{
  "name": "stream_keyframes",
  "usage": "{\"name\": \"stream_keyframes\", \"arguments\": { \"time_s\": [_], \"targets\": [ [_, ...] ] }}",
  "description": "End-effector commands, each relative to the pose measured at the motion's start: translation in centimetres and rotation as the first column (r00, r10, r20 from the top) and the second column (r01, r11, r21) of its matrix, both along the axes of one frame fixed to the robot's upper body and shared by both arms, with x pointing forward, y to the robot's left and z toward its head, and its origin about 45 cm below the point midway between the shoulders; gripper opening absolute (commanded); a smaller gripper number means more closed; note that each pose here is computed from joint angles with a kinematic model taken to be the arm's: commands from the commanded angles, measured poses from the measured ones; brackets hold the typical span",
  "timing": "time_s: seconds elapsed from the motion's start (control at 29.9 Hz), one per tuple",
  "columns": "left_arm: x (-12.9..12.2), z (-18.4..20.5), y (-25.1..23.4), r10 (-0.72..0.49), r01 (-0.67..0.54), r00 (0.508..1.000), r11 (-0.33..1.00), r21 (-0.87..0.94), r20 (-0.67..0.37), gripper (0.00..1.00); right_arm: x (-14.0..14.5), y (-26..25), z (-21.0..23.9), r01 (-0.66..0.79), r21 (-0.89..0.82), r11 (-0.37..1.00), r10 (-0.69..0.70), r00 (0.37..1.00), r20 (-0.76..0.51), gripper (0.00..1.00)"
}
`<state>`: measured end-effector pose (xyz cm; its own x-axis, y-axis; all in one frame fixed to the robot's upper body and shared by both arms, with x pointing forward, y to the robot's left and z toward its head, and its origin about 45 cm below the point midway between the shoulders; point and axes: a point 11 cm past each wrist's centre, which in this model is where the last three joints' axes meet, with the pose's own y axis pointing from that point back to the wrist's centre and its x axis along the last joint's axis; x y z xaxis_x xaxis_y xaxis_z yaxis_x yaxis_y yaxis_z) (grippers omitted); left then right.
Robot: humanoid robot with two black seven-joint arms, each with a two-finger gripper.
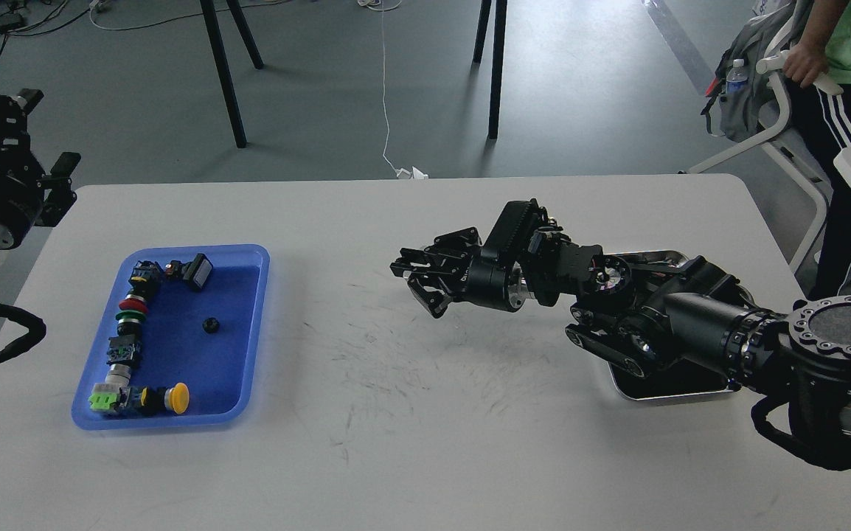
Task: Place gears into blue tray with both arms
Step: 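Lift the gear and carry it with the right gripper toward the table center, then lower the right gripper and open it to drop the gear on the table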
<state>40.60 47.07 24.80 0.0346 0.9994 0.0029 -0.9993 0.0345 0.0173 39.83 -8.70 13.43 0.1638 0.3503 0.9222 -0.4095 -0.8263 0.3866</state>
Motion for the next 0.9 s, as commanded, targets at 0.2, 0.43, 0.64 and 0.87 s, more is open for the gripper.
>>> {"name": "stream_keyframes", "arguments": {
  "time_s": [0.2,0.43,0.64,0.87],
  "targets": [
    [-0.2,1.0,0.2,-0.007,0.007,1.0,1.0,0.009,0.012,0.99,-1.3,0.0,-1.1,-0.04,-0.01,0.999,0.04,0.999,-0.003,0.01],
    [-0.2,1.2,0.4,-0.005,0.005,1.0,1.0,0.008,0.015,0.98,-1.7,0.3,-1.3,-0.055,-0.006,0.998,0.055,0.998,-0.011,0.02],
    [-0.3,1.3,0.6,-0.002,0.002,1.0,1.0,0.013,0.017,0.98,-1.8,0.3,-1.4,-0.053,-0.01,0.999,0.053,0.998,-0.017,0.23],
    [-0.4,1.5,0.8,0.001,-0.002,1.0,1.0,0.019,0.017,0.99,-1.8,0.2,-1.5,-0.048,-0.006,0.999,0.048,0.999,-0.02,0.45]
  ]
}}
